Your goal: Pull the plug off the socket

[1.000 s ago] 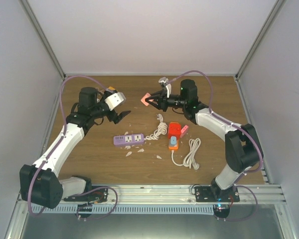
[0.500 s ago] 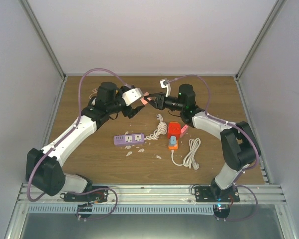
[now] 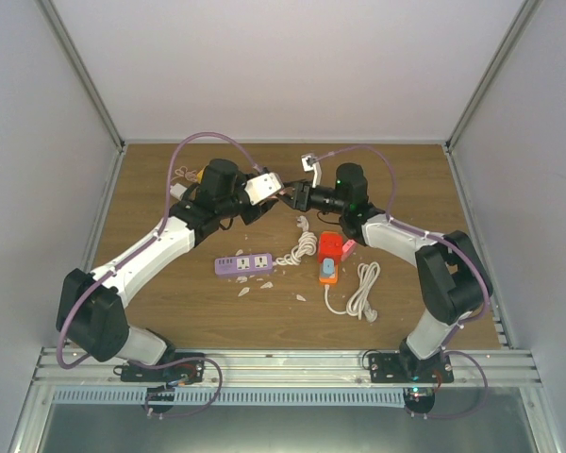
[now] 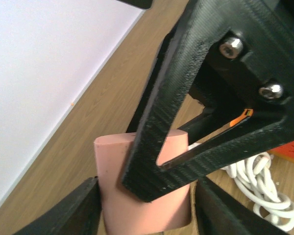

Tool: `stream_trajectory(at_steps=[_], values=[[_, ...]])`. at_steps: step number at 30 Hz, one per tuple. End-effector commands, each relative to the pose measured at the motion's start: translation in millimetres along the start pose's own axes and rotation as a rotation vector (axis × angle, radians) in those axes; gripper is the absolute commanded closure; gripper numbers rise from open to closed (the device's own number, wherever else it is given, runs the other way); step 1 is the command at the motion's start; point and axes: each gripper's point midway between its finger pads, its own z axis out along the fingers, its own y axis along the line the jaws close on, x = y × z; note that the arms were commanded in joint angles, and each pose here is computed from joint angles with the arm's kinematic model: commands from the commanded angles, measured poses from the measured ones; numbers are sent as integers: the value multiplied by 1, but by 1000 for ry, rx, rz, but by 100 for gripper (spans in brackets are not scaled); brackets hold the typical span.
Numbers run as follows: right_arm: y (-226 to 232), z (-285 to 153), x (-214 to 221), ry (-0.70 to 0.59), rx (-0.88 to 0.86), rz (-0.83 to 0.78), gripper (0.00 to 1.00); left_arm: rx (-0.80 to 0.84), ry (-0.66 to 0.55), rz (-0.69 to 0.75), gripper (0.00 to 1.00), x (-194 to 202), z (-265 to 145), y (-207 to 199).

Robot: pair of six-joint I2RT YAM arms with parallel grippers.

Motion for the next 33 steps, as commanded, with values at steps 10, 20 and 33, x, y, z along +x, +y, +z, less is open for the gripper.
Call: stream_trajectory(at_steps=[10,20,33], values=[[14,8,2,-10,-57,13,89,-50,-22,17,45,-13,7,9],[12,8,5,-7,-53,16,85,-52,-22,13,60,-13,6,10],[-5,-7,-10,-15,16,-121,26,-6,56,-61,70,31,0,14]])
